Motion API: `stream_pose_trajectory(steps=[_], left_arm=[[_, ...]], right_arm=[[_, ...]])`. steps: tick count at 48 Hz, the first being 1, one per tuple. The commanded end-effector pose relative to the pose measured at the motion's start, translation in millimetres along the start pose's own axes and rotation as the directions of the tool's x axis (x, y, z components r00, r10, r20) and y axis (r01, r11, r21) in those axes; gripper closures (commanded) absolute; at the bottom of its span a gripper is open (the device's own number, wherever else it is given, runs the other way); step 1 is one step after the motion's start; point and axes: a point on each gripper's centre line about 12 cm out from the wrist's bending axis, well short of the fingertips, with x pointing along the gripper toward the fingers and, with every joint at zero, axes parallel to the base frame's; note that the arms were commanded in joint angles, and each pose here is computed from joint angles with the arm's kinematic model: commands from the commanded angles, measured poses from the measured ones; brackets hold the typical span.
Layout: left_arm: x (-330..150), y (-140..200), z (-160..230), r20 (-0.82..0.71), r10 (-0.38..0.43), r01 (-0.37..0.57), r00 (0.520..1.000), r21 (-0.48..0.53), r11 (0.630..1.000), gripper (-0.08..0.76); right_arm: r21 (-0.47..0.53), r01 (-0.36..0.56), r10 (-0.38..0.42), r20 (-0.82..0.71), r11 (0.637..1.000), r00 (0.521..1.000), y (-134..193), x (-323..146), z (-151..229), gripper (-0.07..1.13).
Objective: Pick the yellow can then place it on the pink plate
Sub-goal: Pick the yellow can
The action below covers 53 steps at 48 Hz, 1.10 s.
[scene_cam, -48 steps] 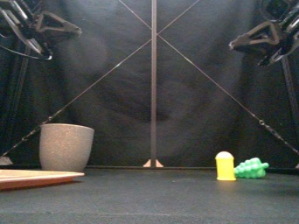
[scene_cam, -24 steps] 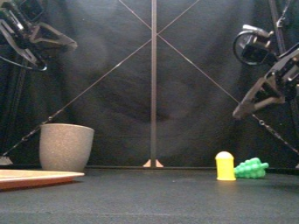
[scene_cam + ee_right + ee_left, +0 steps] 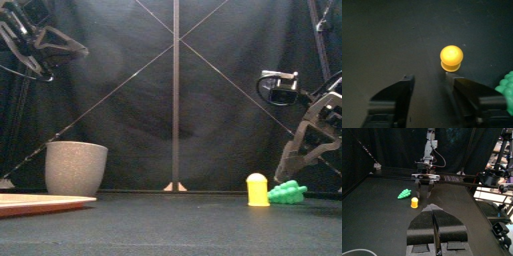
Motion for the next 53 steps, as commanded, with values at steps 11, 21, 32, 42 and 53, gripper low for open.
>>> stream_pose_trajectory(steps=[11, 21, 32, 42, 53], left_arm=[[3, -1, 16, 0.051, 0.000, 0.000, 0.999, 0.001, 1.000, 0.660], [3, 0, 18, 0.062, 0.003, -0.003, 0.998, 0.001, 1.000, 0.660], [3, -2, 17, 0.061, -0.004, 0.004, 0.998, 0.000, 1.000, 0.660], [2, -1, 16, 0.056, -0.004, 0.004, 0.998, 0.001, 1.000, 0.660], [2, -2, 14, 0.052, -0.005, 0.005, 0.999, -0.002, 1.000, 0.660]], right_arm=[[0.013, 0.036, -0.037, 0.012, 0.999, 0.999, -9, 11, 13, 0.05], [-0.016, 0.072, -0.072, 0.014, 0.997, 0.997, -23, 27, 26, 0.05], [-0.037, 0.079, -0.080, -0.027, 0.996, 0.996, -27, 37, 25, 0.06], [-0.033, 0.078, -0.079, -0.048, 0.996, 0.996, -26, 39, 25, 0.16], [-0.035, 0.078, -0.080, -0.043, 0.996, 0.996, -26, 41, 28, 0.31]])
